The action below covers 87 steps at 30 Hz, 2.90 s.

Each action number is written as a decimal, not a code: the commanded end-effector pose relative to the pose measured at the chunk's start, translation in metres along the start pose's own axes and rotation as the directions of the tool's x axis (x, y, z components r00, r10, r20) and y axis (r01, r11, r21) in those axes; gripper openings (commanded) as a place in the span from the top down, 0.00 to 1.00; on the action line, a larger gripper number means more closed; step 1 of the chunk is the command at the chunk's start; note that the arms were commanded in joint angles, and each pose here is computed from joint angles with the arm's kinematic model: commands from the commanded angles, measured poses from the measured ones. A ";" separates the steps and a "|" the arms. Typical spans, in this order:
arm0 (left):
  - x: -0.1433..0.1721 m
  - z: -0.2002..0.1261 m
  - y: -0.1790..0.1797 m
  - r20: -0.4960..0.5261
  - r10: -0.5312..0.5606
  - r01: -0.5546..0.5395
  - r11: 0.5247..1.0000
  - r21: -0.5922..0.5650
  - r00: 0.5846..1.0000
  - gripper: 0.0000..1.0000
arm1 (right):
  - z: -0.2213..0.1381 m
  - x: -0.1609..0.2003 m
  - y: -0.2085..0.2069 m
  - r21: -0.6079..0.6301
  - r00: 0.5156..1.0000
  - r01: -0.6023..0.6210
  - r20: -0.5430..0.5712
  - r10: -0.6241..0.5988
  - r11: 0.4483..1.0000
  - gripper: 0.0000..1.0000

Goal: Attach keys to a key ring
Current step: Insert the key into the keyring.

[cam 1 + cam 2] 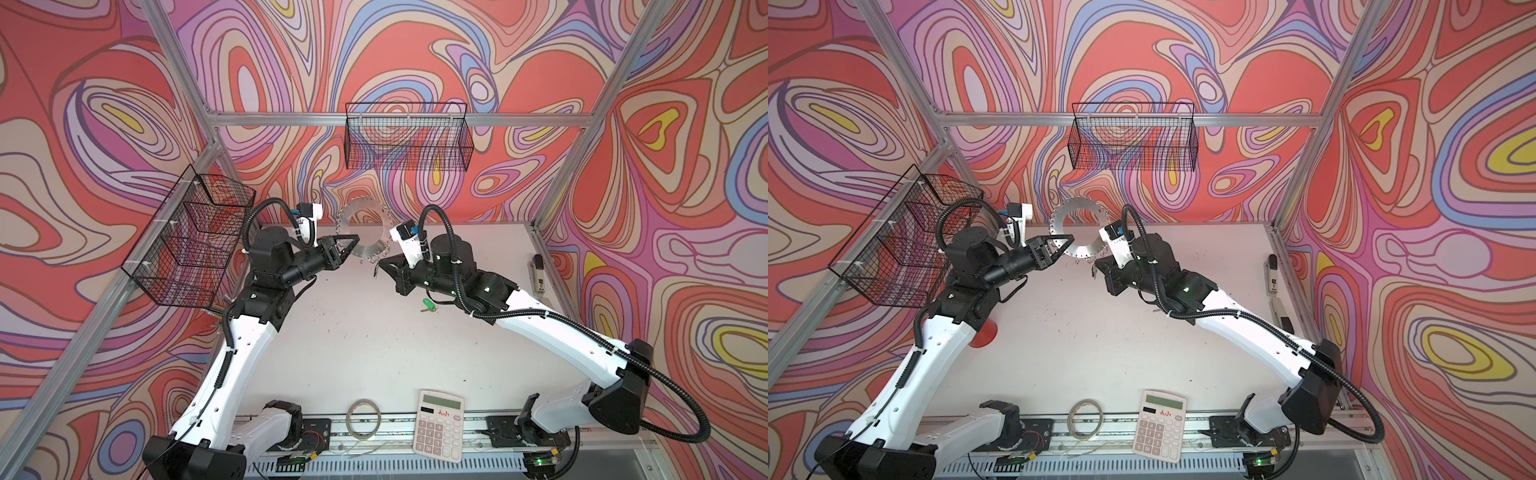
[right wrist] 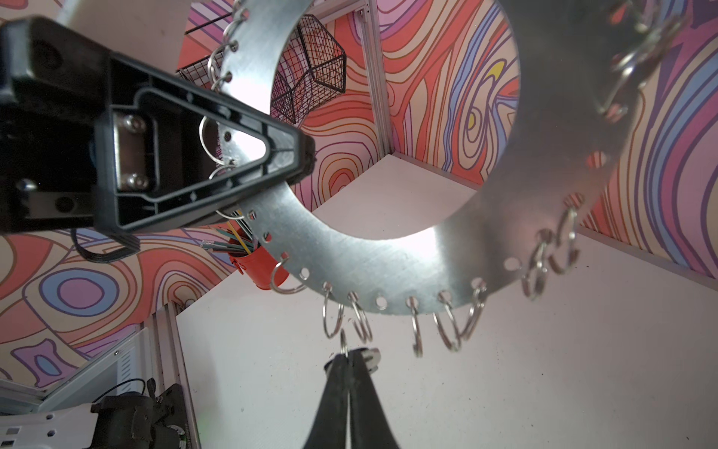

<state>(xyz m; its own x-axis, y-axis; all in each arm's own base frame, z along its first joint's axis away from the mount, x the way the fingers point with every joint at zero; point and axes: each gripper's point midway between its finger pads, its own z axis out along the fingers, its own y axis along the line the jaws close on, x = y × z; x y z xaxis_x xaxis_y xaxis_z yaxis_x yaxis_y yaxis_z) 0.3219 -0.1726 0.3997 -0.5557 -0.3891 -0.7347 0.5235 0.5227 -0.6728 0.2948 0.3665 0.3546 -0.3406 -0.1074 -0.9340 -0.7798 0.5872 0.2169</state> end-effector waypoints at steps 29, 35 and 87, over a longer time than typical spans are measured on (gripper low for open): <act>-0.003 -0.008 -0.019 0.019 0.048 -0.049 0.997 0.057 0.999 1.00 | -0.002 -0.014 0.006 -0.013 0.999 -0.040 0.012 0.040 0.999 1.00; -0.003 -0.009 -0.021 0.023 0.052 -0.054 0.997 0.063 0.998 1.00 | 0.001 -0.009 0.006 -0.014 0.999 -0.050 -0.008 0.050 0.999 1.00; -0.017 -0.011 -0.036 0.049 0.009 -0.014 0.994 0.107 0.999 1.00 | -0.025 -0.011 0.011 -0.113 0.997 0.000 0.077 0.009 0.994 0.86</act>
<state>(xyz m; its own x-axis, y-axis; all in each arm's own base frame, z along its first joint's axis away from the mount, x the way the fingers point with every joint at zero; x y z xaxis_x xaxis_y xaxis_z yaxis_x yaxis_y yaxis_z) 0.3098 -0.1749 0.4108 -0.5672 -0.4067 -0.7161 0.5392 0.4739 -0.6962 0.2799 0.3603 0.3579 -0.3746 -0.0531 -0.9257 -0.8124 0.5000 0.3001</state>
